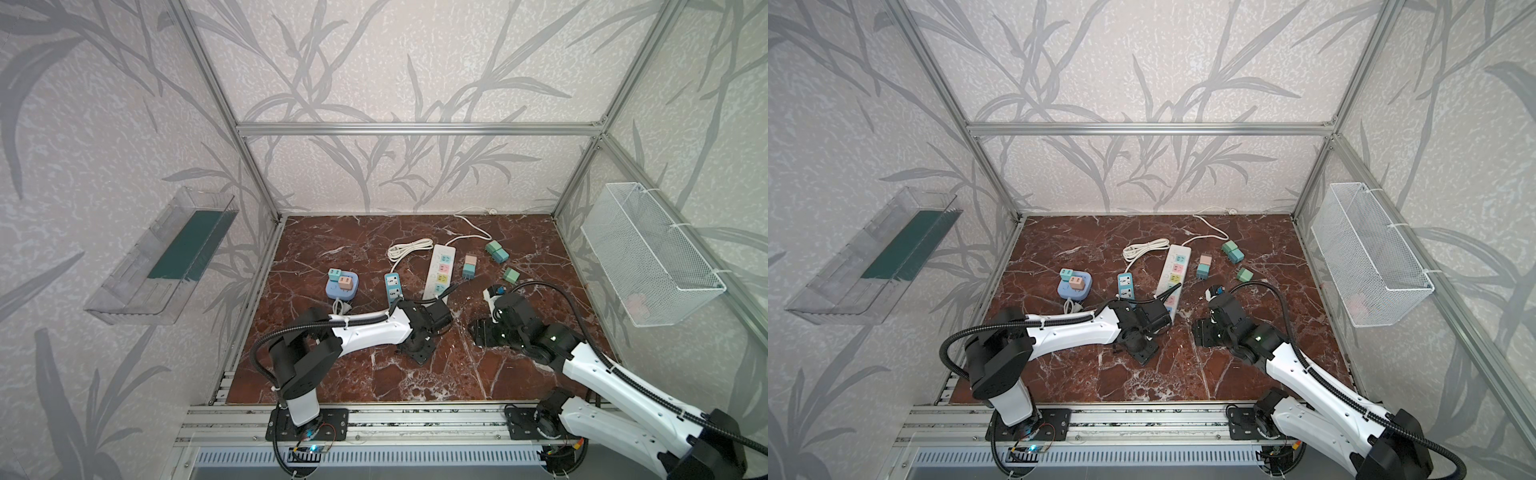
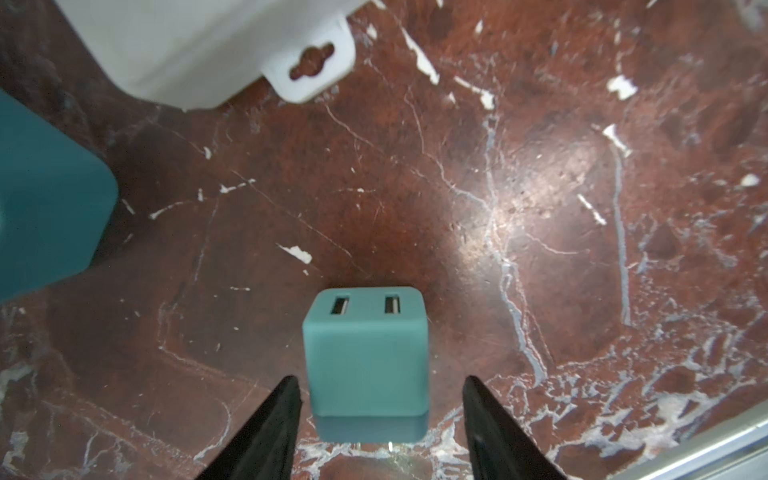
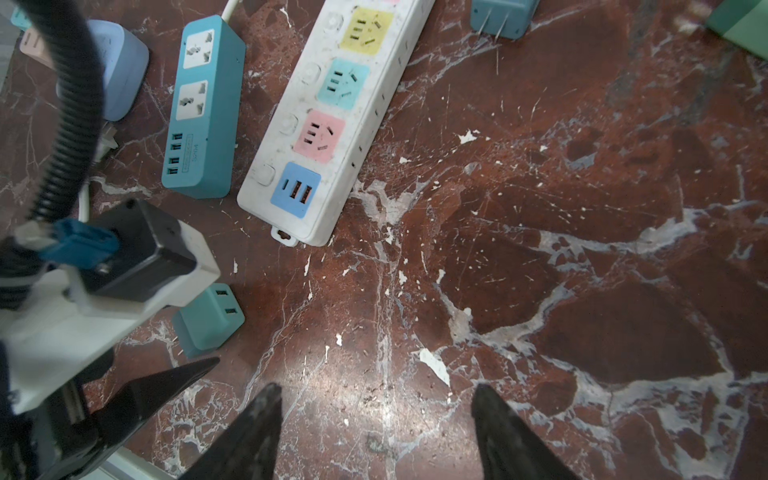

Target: Insert the plug

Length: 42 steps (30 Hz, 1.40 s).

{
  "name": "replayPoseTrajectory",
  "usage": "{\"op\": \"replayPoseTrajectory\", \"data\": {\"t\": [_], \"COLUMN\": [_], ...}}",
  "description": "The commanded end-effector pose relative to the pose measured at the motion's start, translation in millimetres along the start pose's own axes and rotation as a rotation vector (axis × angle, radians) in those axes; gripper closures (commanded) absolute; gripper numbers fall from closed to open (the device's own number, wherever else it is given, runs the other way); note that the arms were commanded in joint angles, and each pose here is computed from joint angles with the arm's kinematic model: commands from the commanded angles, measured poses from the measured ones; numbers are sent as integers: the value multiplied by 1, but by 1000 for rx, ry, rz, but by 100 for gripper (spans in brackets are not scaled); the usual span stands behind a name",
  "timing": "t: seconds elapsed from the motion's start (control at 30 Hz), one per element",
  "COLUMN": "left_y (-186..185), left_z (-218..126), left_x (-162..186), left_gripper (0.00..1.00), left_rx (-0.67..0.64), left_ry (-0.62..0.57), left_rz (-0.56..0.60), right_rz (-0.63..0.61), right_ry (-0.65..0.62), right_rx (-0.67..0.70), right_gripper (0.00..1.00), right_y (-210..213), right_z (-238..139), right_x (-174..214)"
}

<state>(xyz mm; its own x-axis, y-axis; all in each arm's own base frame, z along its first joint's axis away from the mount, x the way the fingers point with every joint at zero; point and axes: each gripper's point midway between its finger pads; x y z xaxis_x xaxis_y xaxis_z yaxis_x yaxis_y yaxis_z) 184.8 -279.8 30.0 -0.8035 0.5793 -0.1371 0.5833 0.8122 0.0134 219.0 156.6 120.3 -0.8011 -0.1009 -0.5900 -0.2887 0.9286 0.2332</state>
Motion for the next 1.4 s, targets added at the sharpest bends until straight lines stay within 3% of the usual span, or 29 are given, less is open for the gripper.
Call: {"op": "replayPoseTrajectory", "data": {"t": [0.0,0.63,0.9,1.1,1.2,1.37], "left_y": [0,1,-7,-13,-15,-31], "left_z": [0,11,-40,-92,-108,-113], "left_x": [-1,-2,-38,-70,-75,-72], "left_gripper": [38,59,66,73,73,74], "left_rx": [-18,-22,99,246,283,294], "left_ry": [22,-1,-350,-852,-1060,-1197], "left_rz": [19,1,-17,-24,24,199], "right_rz": [-12,-6,2,-45,-81,-105], "right_ry": [-3,-23,-39,9,45,94], "right_rx": [-11,-12,-37,-124,-187,-265], "right_gripper": [28,29,32,35,39,50], "right_y": [-1,-3,3,26,43,64], "right_z": [1,-14,-24,-37,-43,-44], "right_x": [3,0,-6,-18,-28,-38]}}
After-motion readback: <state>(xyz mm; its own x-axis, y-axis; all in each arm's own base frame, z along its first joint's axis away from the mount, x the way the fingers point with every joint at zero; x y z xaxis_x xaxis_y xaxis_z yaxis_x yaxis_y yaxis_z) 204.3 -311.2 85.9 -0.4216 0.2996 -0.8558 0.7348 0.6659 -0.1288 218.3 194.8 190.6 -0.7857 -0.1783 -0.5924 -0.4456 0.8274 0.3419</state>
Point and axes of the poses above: each gripper's point midway between its finger pads, its own z axis out along the fingers, its own y axis along the line the jaws close on, x = y × z, and after that the axes turned 6 degrees about -z, right-handed
